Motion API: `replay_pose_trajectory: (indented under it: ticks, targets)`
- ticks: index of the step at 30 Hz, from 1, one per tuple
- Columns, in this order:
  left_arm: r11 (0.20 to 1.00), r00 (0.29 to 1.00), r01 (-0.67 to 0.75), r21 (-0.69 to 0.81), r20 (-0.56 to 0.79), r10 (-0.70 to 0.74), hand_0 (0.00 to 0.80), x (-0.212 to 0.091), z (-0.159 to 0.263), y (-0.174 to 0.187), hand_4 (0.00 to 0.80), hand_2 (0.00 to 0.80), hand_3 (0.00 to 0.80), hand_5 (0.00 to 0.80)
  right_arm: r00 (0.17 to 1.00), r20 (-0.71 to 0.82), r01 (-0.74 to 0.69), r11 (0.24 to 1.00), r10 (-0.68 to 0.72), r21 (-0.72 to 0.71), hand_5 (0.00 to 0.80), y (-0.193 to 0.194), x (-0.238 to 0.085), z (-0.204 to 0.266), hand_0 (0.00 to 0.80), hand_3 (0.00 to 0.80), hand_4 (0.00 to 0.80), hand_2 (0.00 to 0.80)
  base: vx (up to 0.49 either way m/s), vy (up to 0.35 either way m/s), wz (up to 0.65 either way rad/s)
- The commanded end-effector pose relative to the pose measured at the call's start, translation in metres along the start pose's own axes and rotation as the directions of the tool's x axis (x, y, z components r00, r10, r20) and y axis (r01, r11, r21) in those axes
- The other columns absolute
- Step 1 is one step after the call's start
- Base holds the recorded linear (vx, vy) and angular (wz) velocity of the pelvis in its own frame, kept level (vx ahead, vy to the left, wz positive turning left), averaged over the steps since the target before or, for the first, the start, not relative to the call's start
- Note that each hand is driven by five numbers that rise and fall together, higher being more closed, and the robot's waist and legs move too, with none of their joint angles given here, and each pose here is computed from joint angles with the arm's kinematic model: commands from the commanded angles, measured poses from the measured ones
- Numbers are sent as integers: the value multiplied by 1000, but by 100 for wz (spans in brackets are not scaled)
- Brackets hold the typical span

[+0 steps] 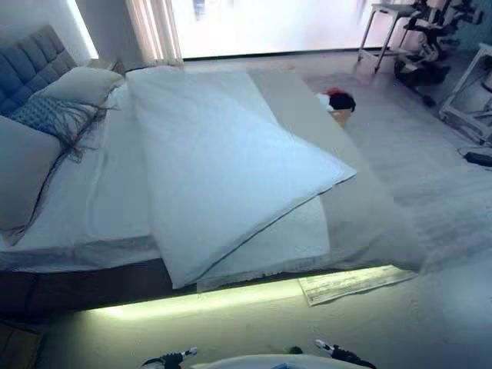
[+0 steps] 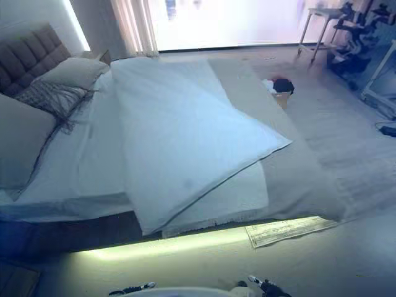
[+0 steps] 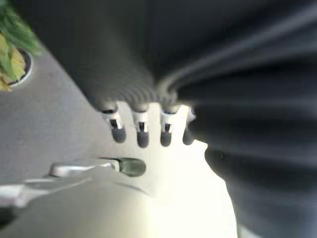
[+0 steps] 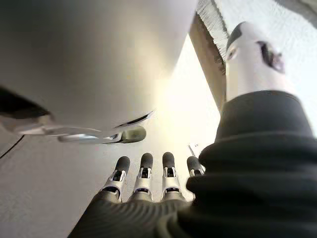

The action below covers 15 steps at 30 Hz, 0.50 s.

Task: Make the bed neatly

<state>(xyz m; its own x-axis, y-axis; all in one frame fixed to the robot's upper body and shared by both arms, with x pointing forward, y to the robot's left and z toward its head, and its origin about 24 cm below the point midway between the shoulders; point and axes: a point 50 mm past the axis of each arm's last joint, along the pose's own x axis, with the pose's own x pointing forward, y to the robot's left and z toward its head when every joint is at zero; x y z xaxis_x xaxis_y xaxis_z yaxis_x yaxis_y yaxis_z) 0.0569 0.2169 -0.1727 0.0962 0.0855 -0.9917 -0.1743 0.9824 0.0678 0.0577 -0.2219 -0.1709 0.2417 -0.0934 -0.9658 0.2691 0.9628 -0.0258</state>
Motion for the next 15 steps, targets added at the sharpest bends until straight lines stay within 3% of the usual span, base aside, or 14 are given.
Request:
replay_pose_trajectory:
  ticks: [1, 15]
  targets:
    - [1000, 1000, 11, 4, -13, -11, 0, 1, 7, -13, 0, 0, 0, 0, 999, 26, -19, 1000, 20, -18, 0, 17, 3, 15, 0, 0, 0, 0, 0, 0, 0]
    - [999, 1000, -14, 41, -21, 15, 0, 1, 3, -13, 0, 0, 0, 0, 1000, 16, 14, 1000, -14, -20, 0, 12, 3, 14, 0, 0, 0, 0, 14, -1, 0]
